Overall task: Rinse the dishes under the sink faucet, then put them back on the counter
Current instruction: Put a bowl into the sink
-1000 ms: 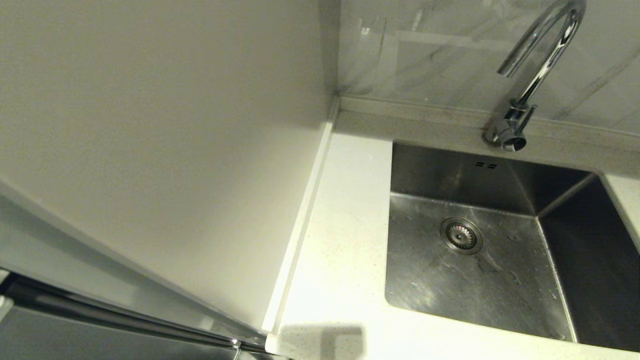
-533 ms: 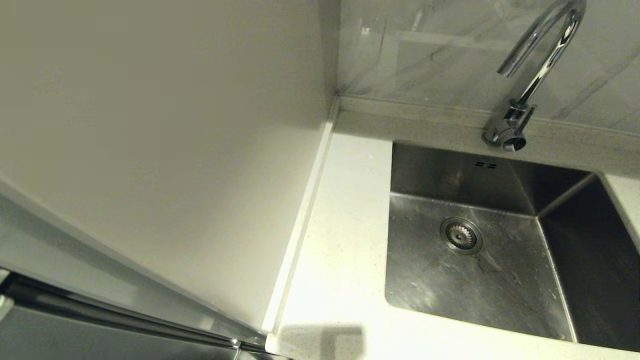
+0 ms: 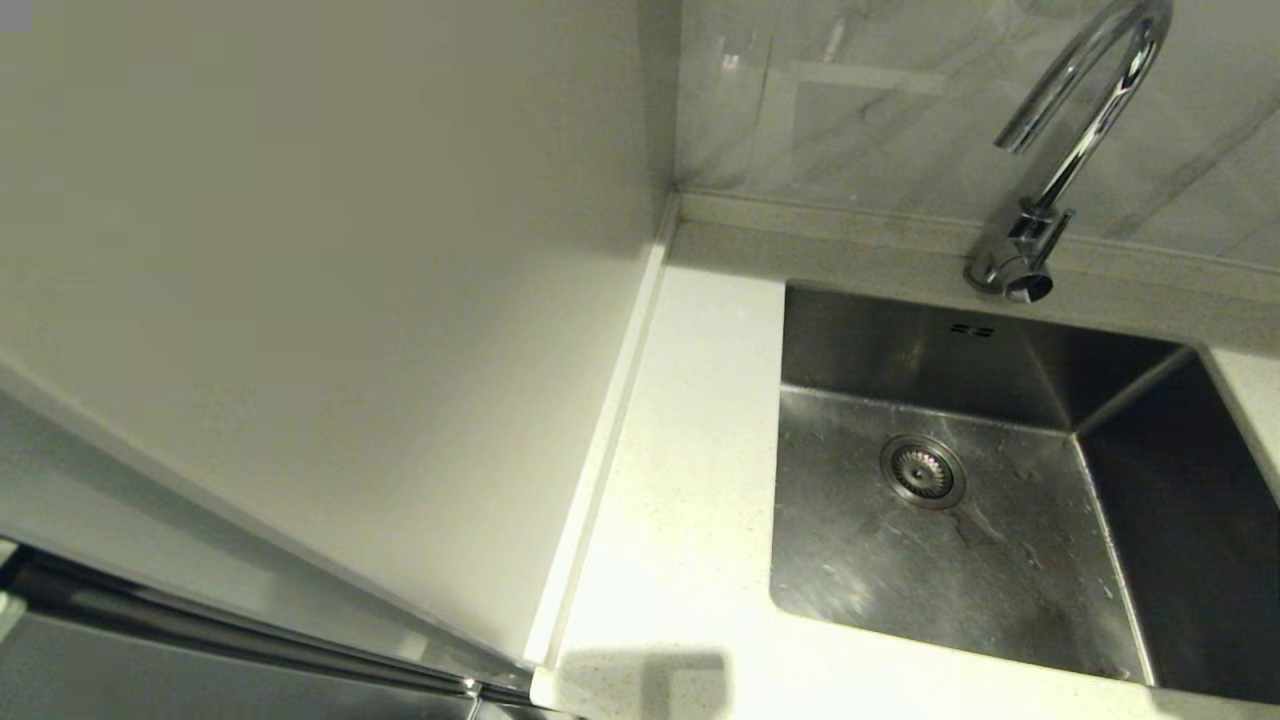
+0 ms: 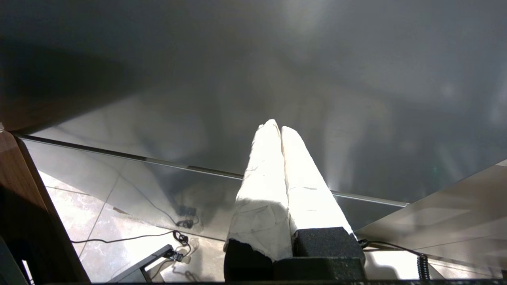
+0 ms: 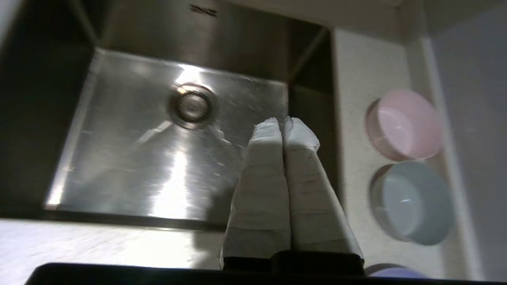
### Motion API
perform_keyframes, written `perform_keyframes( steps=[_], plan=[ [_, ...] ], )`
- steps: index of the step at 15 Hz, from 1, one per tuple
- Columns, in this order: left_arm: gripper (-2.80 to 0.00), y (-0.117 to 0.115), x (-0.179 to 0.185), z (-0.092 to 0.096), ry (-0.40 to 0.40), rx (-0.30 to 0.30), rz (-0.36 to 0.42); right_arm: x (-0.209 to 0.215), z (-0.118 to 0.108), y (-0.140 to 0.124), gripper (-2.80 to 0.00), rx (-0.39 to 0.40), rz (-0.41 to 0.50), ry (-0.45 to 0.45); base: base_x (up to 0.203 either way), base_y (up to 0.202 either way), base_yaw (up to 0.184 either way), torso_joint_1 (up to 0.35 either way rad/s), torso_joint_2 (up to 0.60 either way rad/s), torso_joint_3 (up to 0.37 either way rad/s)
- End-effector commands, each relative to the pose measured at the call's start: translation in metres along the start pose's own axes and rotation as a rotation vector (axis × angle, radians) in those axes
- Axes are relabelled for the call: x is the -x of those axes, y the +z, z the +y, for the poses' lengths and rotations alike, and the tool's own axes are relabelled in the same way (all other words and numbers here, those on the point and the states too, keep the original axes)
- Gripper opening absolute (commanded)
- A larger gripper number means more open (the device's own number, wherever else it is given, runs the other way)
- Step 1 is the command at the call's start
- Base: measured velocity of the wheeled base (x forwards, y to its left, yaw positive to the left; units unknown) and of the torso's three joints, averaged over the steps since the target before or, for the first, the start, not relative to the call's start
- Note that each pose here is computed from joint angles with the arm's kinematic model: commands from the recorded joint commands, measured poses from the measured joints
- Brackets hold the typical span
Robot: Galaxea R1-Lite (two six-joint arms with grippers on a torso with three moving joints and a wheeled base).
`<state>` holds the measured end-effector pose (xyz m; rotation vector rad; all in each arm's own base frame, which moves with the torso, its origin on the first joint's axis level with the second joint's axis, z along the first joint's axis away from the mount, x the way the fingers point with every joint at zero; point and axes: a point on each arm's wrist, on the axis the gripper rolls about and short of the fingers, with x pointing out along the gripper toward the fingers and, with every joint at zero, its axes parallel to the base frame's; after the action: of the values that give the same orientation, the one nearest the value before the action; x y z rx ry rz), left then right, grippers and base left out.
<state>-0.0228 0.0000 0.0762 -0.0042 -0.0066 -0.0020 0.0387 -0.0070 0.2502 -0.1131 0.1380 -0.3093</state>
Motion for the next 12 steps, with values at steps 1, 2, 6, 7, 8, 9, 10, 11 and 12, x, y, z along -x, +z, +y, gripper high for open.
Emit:
perform_keyframes(
  steps=[1,2,6,7,8,9,10,11,12],
  plan=[
    [-2.80,-0.001,0.000,0.000,0.001,0.000,0.002,-0.056,0.015,0.013,-2.80,0.153,0.161,-0.068,0.000,0.000,0.000,0.000,0.00,0.000],
    [-2.80,-0.001,0.000,0.000,0.001,0.000,0.004,-0.067,0.017,0.017,-2.80,0.230,0.184,-0.103,0.000,0.000,0.000,0.000,0.00,0.000],
    [-2.80,-0.001,0.000,0.000,0.001,0.000,0.002,-0.113,0.019,0.027,-2.80,0.354,0.298,-0.228,0.000,0.000,0.000,0.000,0.00,0.000],
    [-2.80,-0.001,0.000,0.000,0.001,0.000,0.002,-0.127,0.014,0.027,-2.80,0.359,0.337,-0.272,0.000,0.000,0.000,0.000,0.00,0.000],
    [-2.80,-0.001,0.000,0.000,0.001,0.000,0.002,-0.141,0.009,0.027,-2.80,0.357,0.366,-0.312,0.000,0.000,0.000,0.000,0.00,0.000],
    [-2.80,-0.001,0.000,0.000,0.001,0.000,0.002,-0.155,0.002,0.026,-2.80,0.344,0.383,-0.360,0.000,0.000,0.000,0.000,0.00,0.000],
    [-2.80,-0.001,0.000,0.000,0.002,0.000,0.002,-0.166,-0.008,0.025,-2.80,0.322,0.380,-0.413,0.000,0.000,0.000,0.000,0.00,0.000],
    [-2.80,0.000,0.000,0.000,0.000,0.000,0.001,-0.176,-0.020,0.022,-2.80,0.295,0.376,-0.448,0.000,0.000,0.000,0.000,0.00,0.000],
    [-2.80,-0.001,0.000,0.000,0.001,0.000,0.004,-0.183,-0.033,0.018,-2.80,0.266,0.379,-0.442,0.000,0.000,0.000,0.000,0.00,0.000]
  ],
)
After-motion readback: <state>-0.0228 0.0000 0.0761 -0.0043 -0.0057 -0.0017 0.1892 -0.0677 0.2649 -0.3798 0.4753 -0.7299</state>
